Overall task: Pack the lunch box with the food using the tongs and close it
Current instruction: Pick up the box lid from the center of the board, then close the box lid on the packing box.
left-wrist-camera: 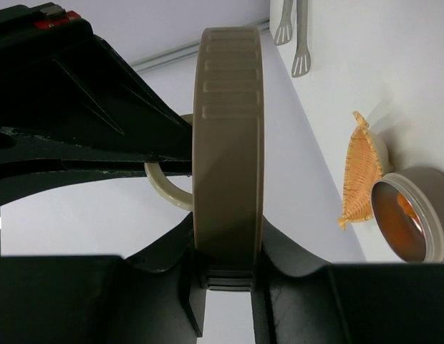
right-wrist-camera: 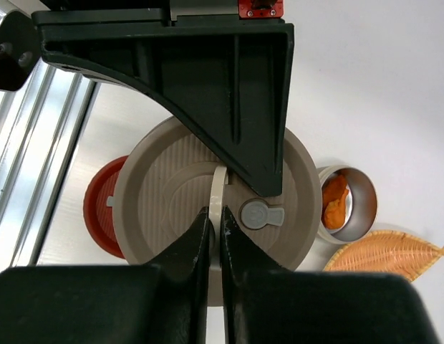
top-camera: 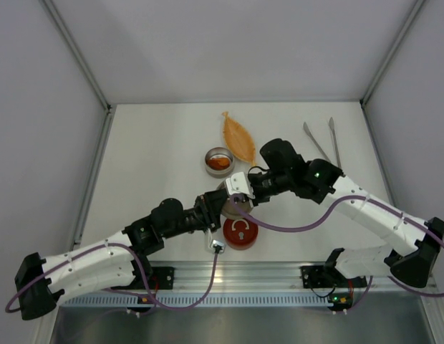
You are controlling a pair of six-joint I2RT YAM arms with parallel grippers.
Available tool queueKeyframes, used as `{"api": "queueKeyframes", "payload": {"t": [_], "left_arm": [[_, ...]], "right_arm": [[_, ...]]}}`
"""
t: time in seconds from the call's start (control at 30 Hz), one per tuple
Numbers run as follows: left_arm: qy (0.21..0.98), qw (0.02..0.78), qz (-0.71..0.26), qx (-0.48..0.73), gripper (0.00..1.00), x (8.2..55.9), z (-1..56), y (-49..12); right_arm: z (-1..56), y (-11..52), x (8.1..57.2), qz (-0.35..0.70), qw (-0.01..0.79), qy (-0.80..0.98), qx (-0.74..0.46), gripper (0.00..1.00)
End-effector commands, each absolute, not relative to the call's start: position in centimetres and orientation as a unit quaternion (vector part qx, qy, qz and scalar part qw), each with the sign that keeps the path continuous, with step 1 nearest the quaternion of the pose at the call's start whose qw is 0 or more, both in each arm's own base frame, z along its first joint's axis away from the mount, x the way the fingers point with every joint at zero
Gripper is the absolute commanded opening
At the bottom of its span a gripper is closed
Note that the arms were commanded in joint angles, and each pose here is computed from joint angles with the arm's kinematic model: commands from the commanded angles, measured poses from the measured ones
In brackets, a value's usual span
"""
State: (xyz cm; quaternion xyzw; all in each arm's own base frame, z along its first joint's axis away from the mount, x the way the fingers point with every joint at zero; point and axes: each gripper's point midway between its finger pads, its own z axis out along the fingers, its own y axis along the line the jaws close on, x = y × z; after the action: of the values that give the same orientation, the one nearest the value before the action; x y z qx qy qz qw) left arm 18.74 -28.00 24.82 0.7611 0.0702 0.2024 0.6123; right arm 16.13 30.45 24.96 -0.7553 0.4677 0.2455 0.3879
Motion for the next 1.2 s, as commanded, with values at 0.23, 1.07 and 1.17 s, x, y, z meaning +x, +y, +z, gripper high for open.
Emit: {"api": "queueKeyframes", "payload": {"t": [0.23, 1.07, 1.17], "left_arm": [[0.130, 0.654, 0.191, 0.720, 0.98, 18.7, 28.6, -26.1], [0.754, 0.572, -0.096, 0.308, 0.98, 20.1, 28.3, -12.2], [0.782, 0.545, -0.138, 0.268, 0.98, 20.3, 27.4, -12.9]], "right_arm": [[27.2, 31.2, 19.0, 0.215, 0.414, 0.480, -0.743, 0.00], [18.2, 35.3, 40.3, 0.186, 0.336, 0.519, -0.764, 0.00], [16.9, 36.0, 40.4, 0.187, 0.331, 0.511, -0.771, 0.00]]}}
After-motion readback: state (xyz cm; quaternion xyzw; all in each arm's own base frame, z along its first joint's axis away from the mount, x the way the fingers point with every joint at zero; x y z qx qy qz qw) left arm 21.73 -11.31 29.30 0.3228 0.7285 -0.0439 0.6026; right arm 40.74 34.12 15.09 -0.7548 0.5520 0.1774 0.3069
